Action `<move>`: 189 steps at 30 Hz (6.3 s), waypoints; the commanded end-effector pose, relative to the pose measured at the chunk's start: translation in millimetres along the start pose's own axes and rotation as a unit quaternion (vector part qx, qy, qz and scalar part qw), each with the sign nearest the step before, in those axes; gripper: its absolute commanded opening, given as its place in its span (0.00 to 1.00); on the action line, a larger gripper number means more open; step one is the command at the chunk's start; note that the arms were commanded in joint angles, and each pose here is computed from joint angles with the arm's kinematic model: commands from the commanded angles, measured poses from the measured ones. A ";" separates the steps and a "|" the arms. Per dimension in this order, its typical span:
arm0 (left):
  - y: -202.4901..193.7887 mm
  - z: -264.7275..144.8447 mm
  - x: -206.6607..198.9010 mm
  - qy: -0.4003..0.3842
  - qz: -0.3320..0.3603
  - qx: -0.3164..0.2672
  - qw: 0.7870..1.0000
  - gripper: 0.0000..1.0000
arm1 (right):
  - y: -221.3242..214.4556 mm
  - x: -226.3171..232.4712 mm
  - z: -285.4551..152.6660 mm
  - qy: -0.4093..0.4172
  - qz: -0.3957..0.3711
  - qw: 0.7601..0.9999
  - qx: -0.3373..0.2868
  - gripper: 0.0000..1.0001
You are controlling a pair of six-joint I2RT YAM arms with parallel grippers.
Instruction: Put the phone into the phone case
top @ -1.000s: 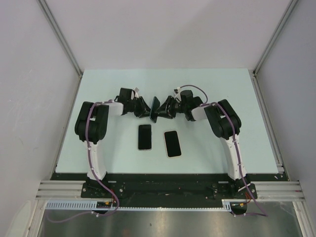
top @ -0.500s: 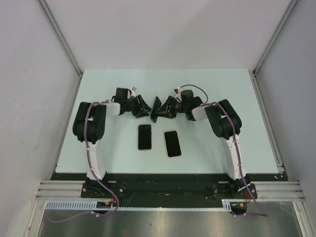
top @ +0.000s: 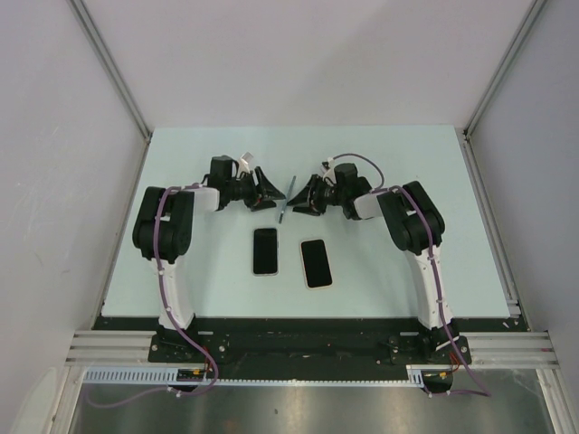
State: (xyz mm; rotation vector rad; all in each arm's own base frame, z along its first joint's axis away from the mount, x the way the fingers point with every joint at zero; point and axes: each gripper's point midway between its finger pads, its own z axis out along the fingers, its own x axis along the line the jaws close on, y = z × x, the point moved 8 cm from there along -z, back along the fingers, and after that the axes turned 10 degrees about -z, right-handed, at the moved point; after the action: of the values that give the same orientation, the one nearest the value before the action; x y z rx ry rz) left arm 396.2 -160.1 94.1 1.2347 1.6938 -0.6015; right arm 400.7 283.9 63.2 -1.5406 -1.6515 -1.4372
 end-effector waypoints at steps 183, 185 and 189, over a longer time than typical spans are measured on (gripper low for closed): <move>-105.2 -160.0 -99.2 -0.095 0.173 -0.021 0.980 0.05 | -49.9 5.3 -149.1 0.199 0.216 0.956 0.002 0.66; -105.6 -160.1 -98.8 -0.095 0.173 -0.020 0.980 0.05 | -55.1 -0.6 -148.5 0.191 0.232 0.954 -0.002 0.70; -105.3 -160.0 -99.0 -0.095 0.173 -0.021 0.980 0.05 | -55.8 -8.9 -156.0 0.179 0.263 0.948 -0.022 0.78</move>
State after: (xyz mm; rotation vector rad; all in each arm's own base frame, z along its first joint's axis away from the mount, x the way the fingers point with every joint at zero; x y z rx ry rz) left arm 247.3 -117.1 225.4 1.3412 1.4122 -0.4764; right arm 313.3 160.6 90.4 -1.4873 -1.0068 -1.3288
